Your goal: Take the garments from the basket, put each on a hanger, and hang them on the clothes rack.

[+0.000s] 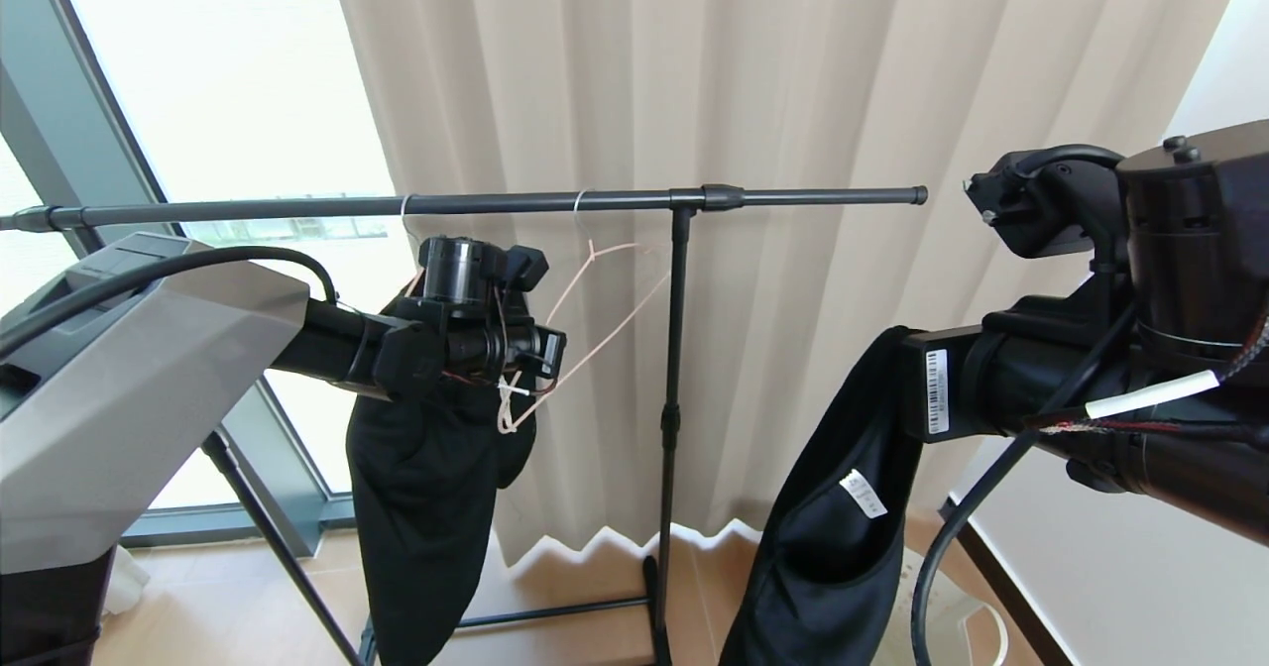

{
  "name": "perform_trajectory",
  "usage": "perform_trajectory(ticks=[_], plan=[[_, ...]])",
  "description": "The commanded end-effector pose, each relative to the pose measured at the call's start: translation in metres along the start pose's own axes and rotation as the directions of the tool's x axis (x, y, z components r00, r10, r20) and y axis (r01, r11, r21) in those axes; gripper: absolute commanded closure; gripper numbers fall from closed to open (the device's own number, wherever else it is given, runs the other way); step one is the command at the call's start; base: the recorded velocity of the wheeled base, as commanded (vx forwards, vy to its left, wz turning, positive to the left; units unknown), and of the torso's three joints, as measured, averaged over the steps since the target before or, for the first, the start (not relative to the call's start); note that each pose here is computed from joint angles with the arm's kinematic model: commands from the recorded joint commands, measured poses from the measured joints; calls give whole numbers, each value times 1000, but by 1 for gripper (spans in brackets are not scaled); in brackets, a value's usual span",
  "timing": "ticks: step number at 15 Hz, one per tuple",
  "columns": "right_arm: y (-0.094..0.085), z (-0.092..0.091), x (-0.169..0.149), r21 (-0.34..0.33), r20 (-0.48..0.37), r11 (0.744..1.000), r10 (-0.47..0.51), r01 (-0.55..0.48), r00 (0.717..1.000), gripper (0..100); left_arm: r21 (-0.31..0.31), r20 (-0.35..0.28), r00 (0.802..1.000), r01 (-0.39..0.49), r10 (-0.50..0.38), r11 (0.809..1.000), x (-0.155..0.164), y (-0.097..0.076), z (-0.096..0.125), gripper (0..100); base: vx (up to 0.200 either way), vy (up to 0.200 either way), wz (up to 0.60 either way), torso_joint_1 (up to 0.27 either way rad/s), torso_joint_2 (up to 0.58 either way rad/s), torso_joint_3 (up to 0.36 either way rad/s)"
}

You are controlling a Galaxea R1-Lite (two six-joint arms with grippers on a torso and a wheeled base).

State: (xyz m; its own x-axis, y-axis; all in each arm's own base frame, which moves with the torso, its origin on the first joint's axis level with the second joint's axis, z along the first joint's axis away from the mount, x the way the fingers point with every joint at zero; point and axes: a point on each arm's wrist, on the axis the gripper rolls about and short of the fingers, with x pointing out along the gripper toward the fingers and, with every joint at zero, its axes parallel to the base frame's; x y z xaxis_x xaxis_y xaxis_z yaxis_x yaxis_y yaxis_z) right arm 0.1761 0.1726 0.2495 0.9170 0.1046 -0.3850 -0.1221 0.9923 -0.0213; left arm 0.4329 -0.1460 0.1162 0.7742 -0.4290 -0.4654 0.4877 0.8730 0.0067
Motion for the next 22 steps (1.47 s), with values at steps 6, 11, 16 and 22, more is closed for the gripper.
perform_trajectory(ticks=[6,11,16,22], plan=[[-1,2,-2,6,7,1000,6,-6,1000,100,20,64,998,-2,1,1000,-49,-8,25,100,0,0,0,0,0,0],[0,2,10,-3,28,1000,-1,1,1000,100,28,97,995,0,-2,1000,-104,-19,20,100,0,0,0,0,0,0],[2,7,27,-35,17,999,-33,34,999,100,28,83,997,1,-4,1000,-176,-32,-13,100,0,0,0,0,0,0],[7,12,46,-40,9,997,-59,59,998,100,26,98,995,-3,0,1000,-215,-43,-65,100,0,0,0,0,0,0]])
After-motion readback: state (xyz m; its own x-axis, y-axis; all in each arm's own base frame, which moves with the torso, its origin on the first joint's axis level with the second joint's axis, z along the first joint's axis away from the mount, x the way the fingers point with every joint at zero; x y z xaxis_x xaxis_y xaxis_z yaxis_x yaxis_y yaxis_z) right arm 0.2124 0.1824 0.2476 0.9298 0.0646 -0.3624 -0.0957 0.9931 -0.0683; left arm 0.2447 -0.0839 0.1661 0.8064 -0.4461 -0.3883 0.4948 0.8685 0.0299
